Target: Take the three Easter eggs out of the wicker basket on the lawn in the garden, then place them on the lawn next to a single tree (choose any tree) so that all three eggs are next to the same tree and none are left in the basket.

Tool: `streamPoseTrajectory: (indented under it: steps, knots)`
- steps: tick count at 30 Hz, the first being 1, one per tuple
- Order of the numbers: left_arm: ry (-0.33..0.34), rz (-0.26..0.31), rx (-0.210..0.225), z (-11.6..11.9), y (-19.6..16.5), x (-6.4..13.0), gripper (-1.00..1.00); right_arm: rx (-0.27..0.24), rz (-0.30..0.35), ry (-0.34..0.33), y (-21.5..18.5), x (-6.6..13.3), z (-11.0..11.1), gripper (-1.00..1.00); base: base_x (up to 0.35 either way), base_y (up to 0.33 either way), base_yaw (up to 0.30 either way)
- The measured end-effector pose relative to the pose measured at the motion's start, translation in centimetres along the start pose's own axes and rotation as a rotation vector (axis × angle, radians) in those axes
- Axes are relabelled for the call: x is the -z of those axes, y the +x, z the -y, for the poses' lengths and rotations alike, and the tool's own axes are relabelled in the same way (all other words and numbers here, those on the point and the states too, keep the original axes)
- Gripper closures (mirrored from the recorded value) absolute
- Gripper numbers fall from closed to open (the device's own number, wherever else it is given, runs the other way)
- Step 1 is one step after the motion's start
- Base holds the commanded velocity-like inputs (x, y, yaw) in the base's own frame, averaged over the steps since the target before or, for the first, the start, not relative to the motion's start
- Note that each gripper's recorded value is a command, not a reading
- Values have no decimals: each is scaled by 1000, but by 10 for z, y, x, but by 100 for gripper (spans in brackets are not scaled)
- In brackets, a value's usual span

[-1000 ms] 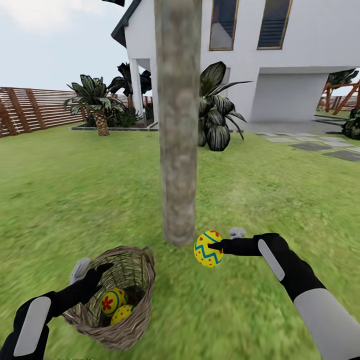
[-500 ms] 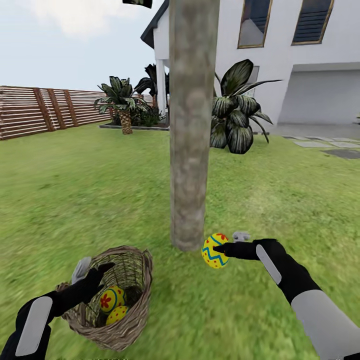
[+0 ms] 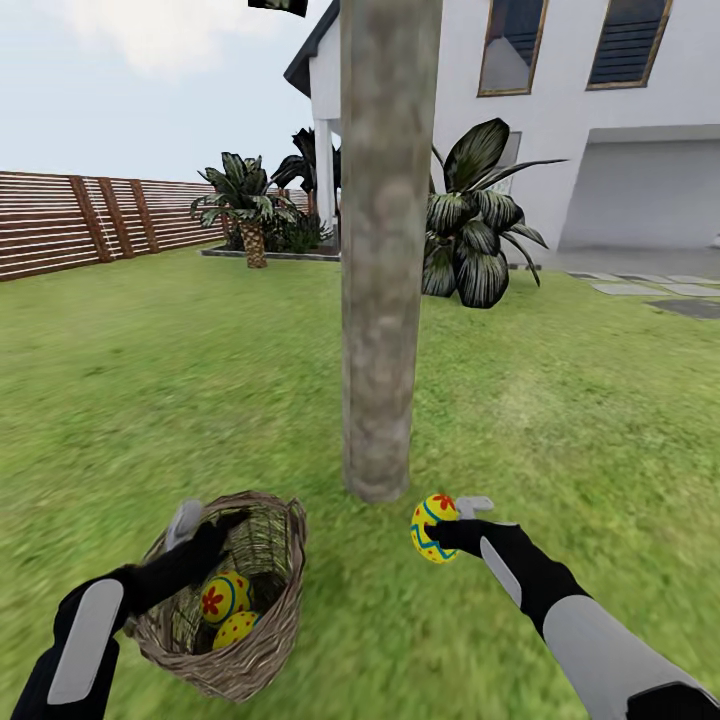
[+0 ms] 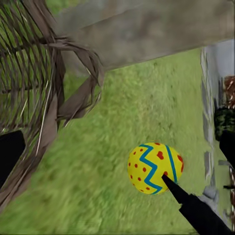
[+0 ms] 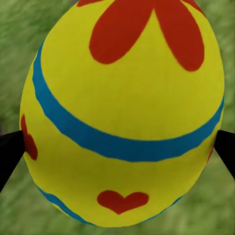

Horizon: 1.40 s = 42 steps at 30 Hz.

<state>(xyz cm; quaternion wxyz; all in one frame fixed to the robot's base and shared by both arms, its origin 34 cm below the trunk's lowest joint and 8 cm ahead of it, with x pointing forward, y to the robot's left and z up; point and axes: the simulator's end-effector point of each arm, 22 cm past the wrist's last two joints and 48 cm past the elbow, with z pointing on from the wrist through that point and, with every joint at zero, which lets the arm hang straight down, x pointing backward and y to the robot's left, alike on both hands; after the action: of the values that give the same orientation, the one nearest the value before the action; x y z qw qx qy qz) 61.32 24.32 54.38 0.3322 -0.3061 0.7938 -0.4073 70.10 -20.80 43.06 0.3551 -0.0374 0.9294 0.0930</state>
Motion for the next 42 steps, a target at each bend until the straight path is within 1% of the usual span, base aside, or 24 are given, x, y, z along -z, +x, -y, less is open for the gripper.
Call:
streamPoseTrajectory:
  steps: [1, 2, 3, 4, 5, 7, 8, 10, 11, 13, 15, 19, 23, 25, 29, 31, 35, 42]
  knots:
    - [31, -2, 0, 7, 0, 0, -100, 3, 3, 0, -1, 0, 0, 100, 0, 0, 0]
    - [59, -5, -1, 13, 0, 1, -100, 14, 27, -1, -5, 0, -1, 100, 0, 0, 0]
    - [69, -14, -1, 16, 3, 1, -100, 23, 57, 1, -9, -1, -1, 100, 0, 0, 0]
    - [75, -42, -1, 18, 10, 0, -100, 32, 82, 4, -12, -2, 0, 100, 0, 0, 0]
    - [80, -69, -7, 21, 18, -2, -100, 38, 92, 5, -12, -2, 0, 100, 0, 0, 0]
    - [96, -123, -31, 32, 37, -8, -100, 44, 100, 7, -12, -3, 0, 100, 0, 0, 0]
    - [108, -141, -36, 37, 45, -12, -100, 46, 101, 7, -12, -3, 1, 100, 0, 0, 0]
    - [155, -174, -22, 55, 62, -18, -100, 46, 102, 9, -12, -3, 1, 100, 0, 0, 106]
    - [168, -197, -30, 62, 71, -21, -100, 46, 102, 14, -12, -3, 2, 100, 0, -5, 240]
    - [193, -267, -67, 79, 102, -29, -100, 43, 104, 72, -13, -2, 15, 100, 0, -156, 277]
    - [208, -301, -82, 88, 118, -32, -100, 47, 106, 101, -13, -2, 20, 100, 0, -297, 290]
    - [242, -314, -58, 99, 124, -33, -100, 60, 105, 106, -13, -2, 19, 100, 0, -324, 293]
    - [245, -316, -55, 100, 125, -33, -100, 61, 104, 105, -12, -3, 18, 100, 0, -115, 293]
    - [245, -315, -55, 100, 125, -33, -100, 61, 103, 105, -11, -3, 18, 100, 0, -8, 144]
    - [246, -316, -55, 100, 126, -33, -100, 57, 103, 91, -11, -5, 8, 100, 0, -79, 24]
    - [248, -318, -55, 101, 127, -33, -100, 58, 102, 89, -11, -5, 5, 100, 0, -293, 186]
    - [253, -341, -70, 105, 137, -35, -100, 58, 102, 88, -11, -5, 4, 100, 0, -327, 279]
    - [253, -344, -72, 106, 138, -35, -100, 59, 102, 88, -11, -5, 4, 100, 0, -329, 292]
